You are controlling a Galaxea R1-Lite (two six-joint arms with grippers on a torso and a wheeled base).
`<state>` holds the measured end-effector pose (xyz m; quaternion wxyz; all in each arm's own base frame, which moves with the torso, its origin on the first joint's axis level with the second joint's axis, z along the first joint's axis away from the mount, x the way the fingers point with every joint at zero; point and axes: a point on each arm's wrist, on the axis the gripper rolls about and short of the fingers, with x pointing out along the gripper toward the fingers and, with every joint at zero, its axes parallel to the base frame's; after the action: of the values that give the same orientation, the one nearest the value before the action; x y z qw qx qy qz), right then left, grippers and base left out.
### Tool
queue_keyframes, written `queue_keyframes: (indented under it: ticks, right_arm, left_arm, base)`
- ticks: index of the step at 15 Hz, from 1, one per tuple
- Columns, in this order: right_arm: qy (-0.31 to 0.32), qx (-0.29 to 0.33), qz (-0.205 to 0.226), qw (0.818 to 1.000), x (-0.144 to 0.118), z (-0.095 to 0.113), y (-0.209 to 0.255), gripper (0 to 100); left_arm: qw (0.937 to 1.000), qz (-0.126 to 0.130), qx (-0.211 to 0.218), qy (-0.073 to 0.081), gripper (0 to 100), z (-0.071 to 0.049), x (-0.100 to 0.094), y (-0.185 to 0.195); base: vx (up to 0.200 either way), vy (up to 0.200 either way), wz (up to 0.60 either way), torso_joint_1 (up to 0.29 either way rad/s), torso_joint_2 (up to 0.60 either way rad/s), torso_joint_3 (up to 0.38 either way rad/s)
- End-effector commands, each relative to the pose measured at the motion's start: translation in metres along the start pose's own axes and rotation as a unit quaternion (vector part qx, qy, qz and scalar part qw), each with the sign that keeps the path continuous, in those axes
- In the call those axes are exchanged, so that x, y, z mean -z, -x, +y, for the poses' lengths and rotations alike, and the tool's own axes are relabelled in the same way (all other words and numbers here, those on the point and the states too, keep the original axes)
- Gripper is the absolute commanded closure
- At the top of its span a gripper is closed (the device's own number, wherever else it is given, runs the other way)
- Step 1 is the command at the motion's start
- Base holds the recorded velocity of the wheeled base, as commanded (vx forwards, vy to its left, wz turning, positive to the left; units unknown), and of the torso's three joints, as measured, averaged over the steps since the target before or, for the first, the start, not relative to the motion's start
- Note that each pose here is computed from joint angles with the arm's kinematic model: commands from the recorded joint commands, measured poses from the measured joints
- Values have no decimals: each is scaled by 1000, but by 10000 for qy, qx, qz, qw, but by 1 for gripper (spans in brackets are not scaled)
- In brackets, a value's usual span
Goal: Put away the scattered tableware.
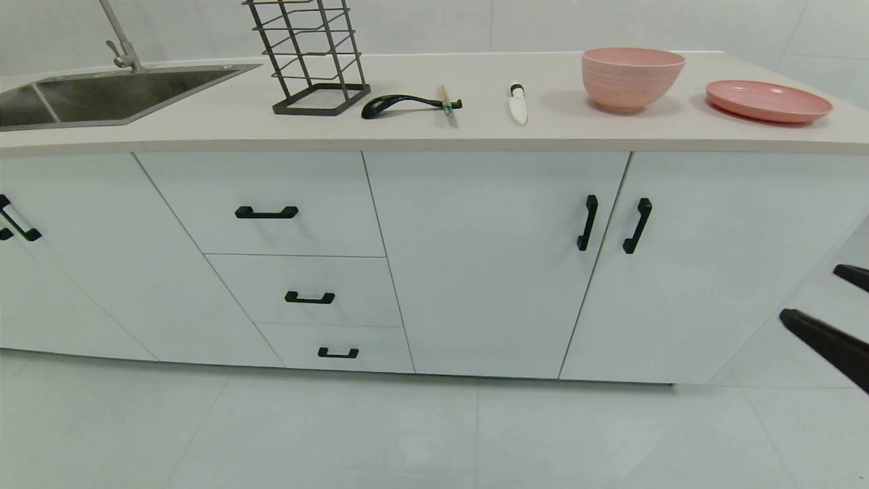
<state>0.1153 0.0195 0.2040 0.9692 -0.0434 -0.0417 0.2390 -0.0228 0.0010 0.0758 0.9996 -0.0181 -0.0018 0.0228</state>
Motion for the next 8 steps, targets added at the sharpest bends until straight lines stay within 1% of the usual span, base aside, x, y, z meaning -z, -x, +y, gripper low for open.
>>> queue_keyframes:
  ticks: [1, 2, 3, 5, 6, 7, 8]
  right_arm:
    - [-290, -204, 838, 9958, 41, -4, -26, 0]
    - [-259, -200, 782, 9964, 42, -5, -30, 0]
    - [-177, -162, 600, 9979, 43, -11, -42, 0]
    - [-202, -135, 645, 9976, 53, -18, -59, 0]
    - [-229, -79, 713, 9972, 57, -22, -63, 0]
    - [-229, -79, 713, 9972, 57, -22, -63, 0]
    - [-206, -20, 661, 9976, 57, -28, -70, 0]
  left_arm:
    - [10000, -2, -1, 3, 0, 0, 0, 0]
    - [10000, -2, -1, 3, 0, 0, 0, 0]
    - [10000, -2, -9, 11, 0, 0, 0, 0]
    - [10000, -22, 84, -4, 0, 0, 0, 0]
    - [9996, -218, 175, -6, 0, -1, -5, 0]
    - [9996, -218, 175, -6, 0, -1, -5, 0]
    - [9929, -1120, 355, -158, 0, -2, -23, 3]
  base:
    - [0, 0, 0, 0, 0, 0]
    - [0, 0, 0, 0, 0, 0]
    - [0, 0, 0, 0, 0, 0]
    - [0, 0, 0, 0, 0, 0]
    - [0, 0, 0, 0, 0, 0]
    - [0, 0, 0, 0, 0, 0]
    - [0, 0, 0, 0, 0, 0]
